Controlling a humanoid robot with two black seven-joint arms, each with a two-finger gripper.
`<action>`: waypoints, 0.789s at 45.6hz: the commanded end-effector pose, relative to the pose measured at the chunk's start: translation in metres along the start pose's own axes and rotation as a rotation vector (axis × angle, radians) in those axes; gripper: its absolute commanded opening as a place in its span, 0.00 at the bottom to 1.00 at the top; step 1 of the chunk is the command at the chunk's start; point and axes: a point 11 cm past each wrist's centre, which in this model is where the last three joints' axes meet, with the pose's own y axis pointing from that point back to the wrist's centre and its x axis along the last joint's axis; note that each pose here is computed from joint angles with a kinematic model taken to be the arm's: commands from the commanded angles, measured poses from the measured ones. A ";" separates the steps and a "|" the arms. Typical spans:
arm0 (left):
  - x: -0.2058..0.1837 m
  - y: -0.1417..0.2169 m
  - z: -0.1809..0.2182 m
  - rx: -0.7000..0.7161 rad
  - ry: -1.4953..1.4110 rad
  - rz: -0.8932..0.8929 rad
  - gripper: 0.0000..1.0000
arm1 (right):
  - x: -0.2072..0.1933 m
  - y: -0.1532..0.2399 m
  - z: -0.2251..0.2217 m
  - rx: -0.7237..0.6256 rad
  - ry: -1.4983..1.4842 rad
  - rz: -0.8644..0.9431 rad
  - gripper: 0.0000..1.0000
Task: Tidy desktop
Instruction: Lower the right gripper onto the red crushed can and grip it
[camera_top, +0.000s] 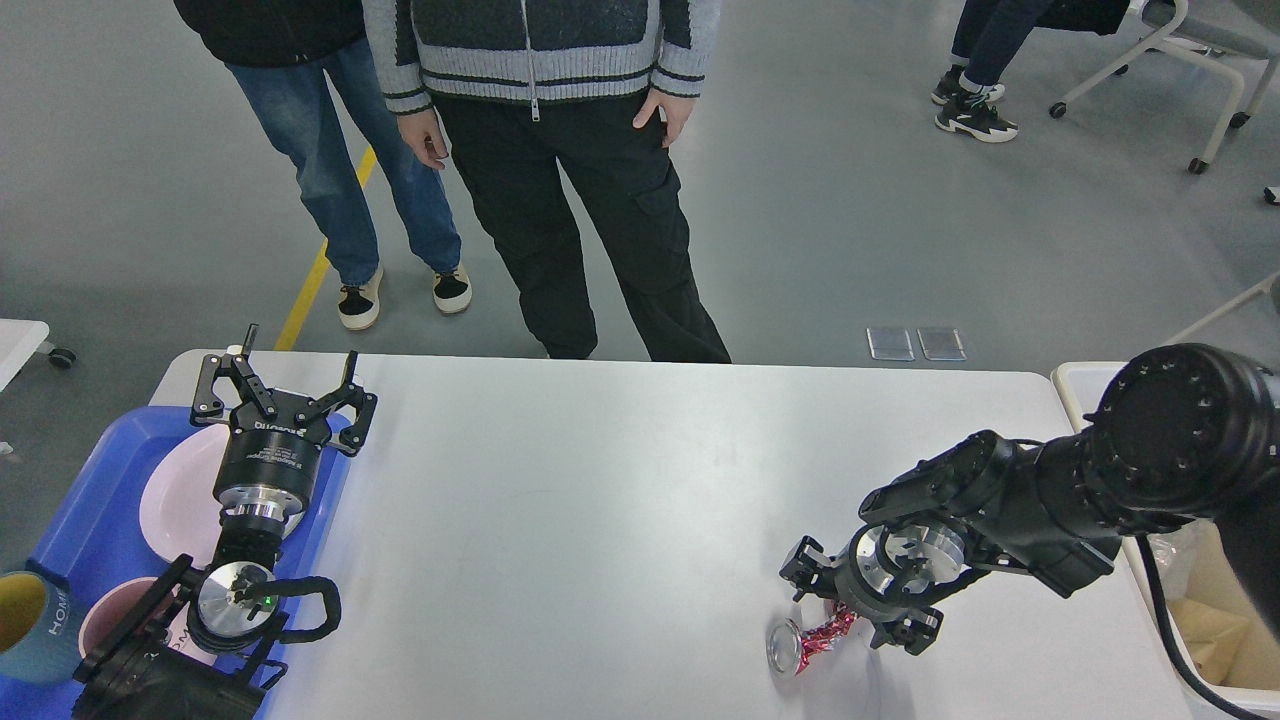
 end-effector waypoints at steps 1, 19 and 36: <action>0.000 0.000 0.000 -0.001 0.001 0.000 0.96 | 0.001 -0.003 -0.001 -0.002 0.014 0.011 0.94; 0.000 0.000 0.000 0.000 0.000 0.000 0.96 | 0.006 -0.007 0.005 -0.015 0.023 0.073 0.73; 0.000 0.000 0.001 0.000 -0.002 0.000 0.96 | 0.002 -0.008 0.003 -0.010 0.008 0.057 0.15</action>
